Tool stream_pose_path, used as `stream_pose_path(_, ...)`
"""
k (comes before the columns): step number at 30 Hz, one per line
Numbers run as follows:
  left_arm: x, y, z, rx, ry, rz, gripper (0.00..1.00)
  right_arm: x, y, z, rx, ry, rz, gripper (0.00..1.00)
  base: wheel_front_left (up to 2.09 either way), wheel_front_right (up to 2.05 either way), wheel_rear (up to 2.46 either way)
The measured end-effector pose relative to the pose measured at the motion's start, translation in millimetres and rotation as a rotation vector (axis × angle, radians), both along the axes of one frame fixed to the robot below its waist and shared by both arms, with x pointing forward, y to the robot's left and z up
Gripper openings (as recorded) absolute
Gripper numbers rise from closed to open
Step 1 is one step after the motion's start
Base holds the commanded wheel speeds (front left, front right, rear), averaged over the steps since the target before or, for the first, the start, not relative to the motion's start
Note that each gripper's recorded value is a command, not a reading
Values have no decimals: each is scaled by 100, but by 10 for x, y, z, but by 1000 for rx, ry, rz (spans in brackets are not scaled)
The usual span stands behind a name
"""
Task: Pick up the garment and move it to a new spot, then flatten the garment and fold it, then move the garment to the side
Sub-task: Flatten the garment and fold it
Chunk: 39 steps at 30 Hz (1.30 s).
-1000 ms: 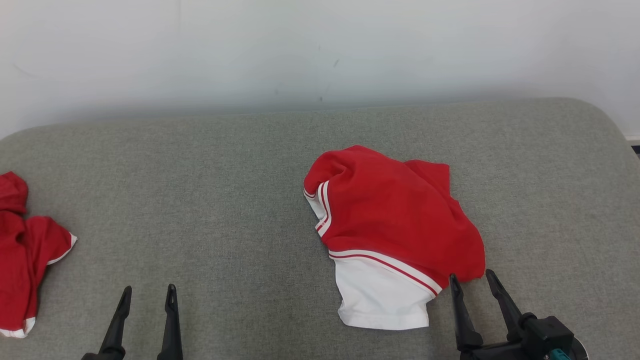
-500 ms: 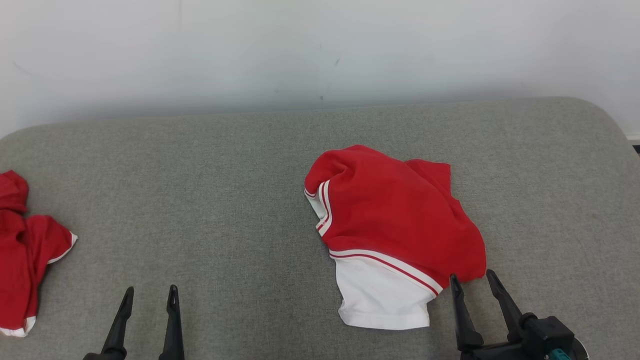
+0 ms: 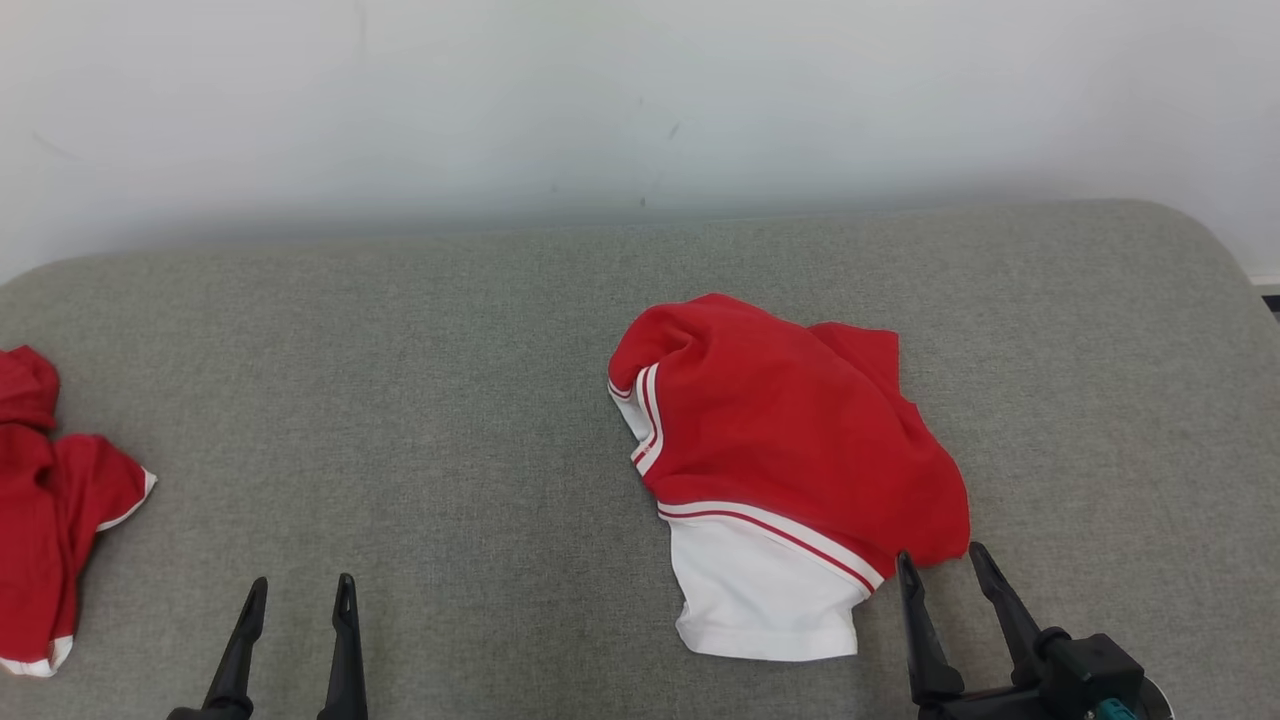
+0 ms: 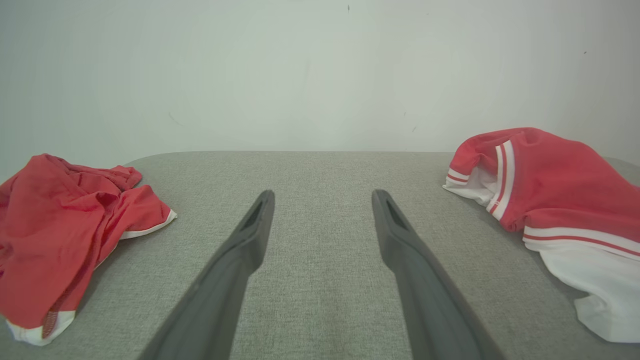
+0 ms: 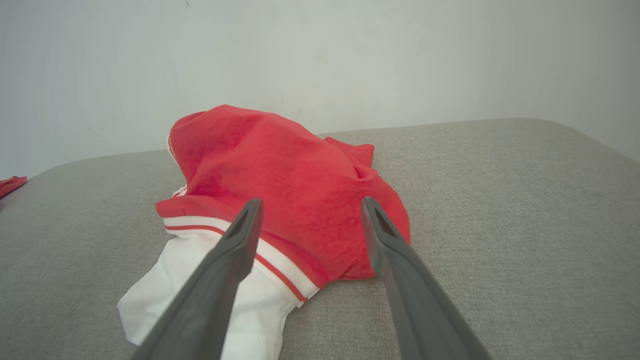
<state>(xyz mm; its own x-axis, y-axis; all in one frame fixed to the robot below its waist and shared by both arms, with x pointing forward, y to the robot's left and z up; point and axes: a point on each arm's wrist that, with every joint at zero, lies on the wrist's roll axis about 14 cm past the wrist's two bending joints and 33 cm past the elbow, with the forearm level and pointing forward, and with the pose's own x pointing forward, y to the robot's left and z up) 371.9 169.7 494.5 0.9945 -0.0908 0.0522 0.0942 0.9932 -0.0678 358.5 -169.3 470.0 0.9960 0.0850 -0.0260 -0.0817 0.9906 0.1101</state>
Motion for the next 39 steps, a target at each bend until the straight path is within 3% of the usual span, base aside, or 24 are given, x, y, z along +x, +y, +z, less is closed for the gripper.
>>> stream_pose_path(13,82,-256,-34,-40,12,-71,100,-45,-54,18,0,-4,-18,100,0,0,0)
stream_pose_path(22,302,-988,-14,-94,19,-280,100,-57,-177,14,6,-1,-58,100,0,0,0)
stream_pose_path(31,176,-1868,-463,-45,170,-574,100,-131,-404,-30,23,16,-136,100,0,0,0)
stream_pose_path(39,20,-2083,-827,-16,292,-672,100,-180,-530,-85,30,35,-179,100,0,0,0)
